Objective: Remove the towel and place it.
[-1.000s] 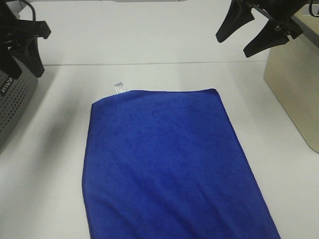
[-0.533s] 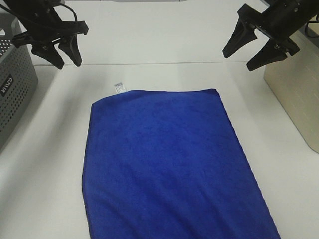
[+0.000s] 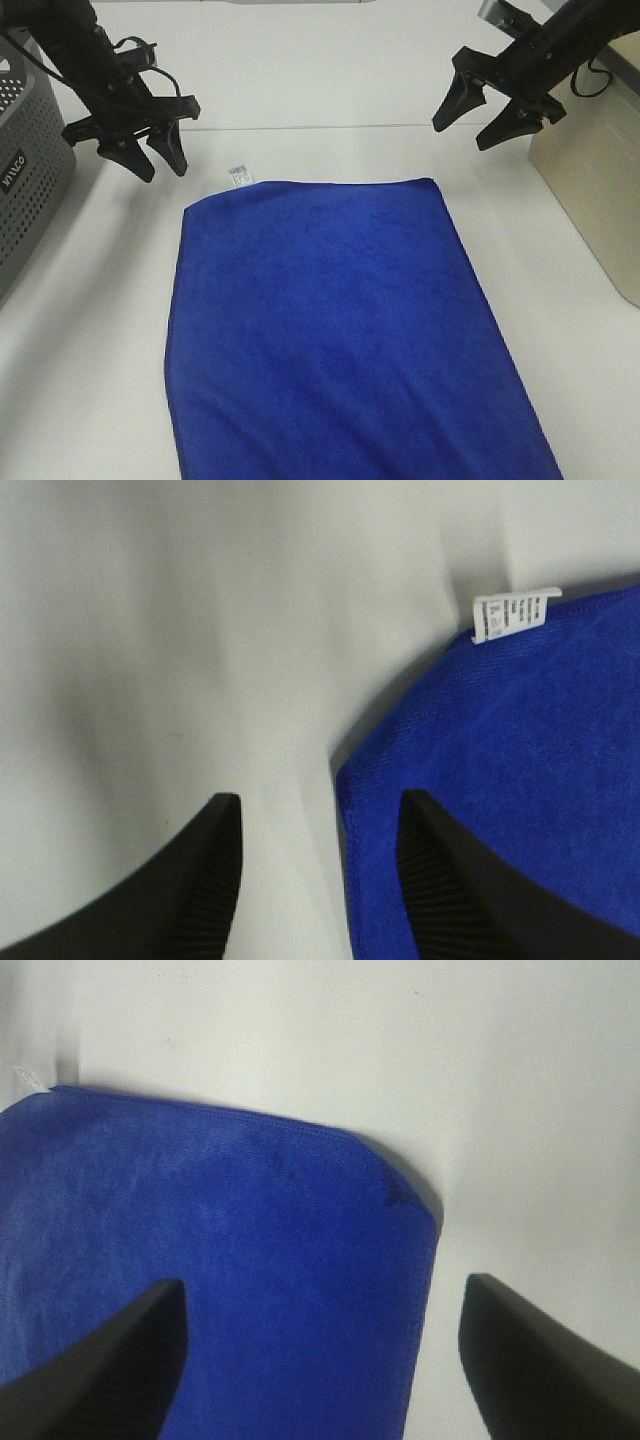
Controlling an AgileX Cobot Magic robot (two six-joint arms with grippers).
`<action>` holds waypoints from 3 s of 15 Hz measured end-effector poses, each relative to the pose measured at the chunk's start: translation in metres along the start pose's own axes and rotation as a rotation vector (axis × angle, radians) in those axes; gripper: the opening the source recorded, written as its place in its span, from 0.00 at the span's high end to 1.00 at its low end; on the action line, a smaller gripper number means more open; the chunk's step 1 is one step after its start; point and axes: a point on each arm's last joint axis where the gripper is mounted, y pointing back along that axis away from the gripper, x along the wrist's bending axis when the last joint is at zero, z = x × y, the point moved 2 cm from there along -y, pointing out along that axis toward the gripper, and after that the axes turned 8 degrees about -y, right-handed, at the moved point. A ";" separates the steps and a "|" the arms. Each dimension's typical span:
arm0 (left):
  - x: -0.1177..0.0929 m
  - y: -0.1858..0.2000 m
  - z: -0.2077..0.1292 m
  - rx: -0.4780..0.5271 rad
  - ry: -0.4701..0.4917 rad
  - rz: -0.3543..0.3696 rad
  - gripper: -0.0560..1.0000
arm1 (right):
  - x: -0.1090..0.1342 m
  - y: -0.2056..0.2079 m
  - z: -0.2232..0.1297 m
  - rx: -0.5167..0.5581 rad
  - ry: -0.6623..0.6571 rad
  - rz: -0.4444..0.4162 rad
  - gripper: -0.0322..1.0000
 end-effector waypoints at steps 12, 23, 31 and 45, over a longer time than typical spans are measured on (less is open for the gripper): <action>0.000 -0.043 0.006 -0.009 0.002 -0.079 0.29 | -0.006 -0.055 -0.002 0.051 0.070 -0.115 0.26; -0.005 -0.053 0.002 0.028 -0.005 -0.159 0.28 | -0.018 -0.077 -0.003 0.067 0.048 -0.120 0.29; -0.011 -0.055 0.003 0.015 -0.031 -0.206 0.28 | -0.018 -0.081 0.004 0.003 0.033 -0.101 0.32; -0.019 -0.063 0.005 -0.019 -0.112 -0.196 0.95 | -0.002 -0.099 0.000 0.026 0.168 -0.203 0.95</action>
